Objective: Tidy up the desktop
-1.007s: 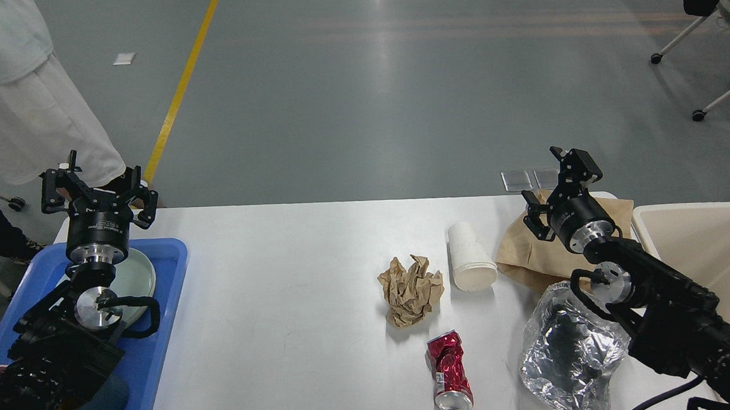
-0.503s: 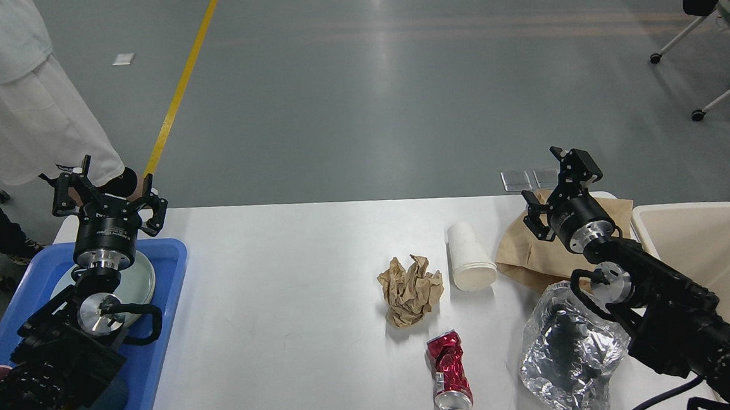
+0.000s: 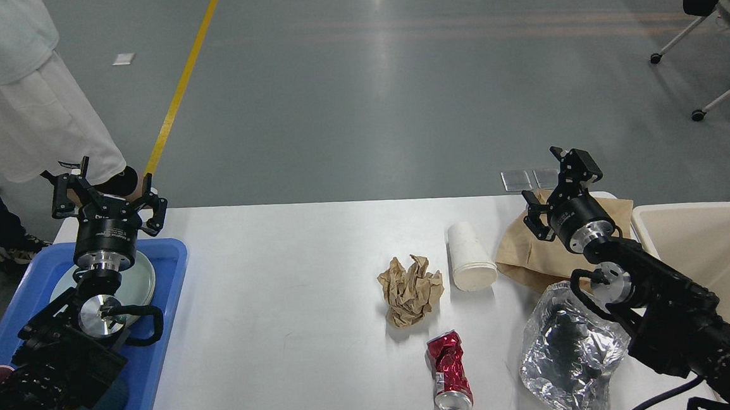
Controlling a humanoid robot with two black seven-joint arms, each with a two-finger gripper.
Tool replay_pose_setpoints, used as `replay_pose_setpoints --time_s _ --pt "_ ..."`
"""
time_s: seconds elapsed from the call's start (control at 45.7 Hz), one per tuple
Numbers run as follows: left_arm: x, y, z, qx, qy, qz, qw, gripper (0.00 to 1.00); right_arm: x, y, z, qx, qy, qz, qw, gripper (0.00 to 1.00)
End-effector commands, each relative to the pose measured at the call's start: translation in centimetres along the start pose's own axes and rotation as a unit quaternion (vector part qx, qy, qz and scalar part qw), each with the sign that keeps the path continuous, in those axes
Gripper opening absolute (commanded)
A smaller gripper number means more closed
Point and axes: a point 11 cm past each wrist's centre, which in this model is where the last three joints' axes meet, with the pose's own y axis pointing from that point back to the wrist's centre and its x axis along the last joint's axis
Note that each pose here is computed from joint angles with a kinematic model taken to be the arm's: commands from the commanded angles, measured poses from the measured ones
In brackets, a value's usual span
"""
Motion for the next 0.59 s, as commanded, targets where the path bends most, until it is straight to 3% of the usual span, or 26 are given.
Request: replay_pose_setpoints --time_s 0.0,0.569 --pt "-0.01 0.00 -0.01 0.000 0.000 0.000 1.000 0.96 0.00 0.00 0.00 0.000 0.000 0.000 1.000 1.00" --pt "-0.01 0.00 -0.01 0.000 0.000 0.000 1.000 0.96 0.00 0.00 0.00 0.000 0.000 0.000 1.000 1.00"
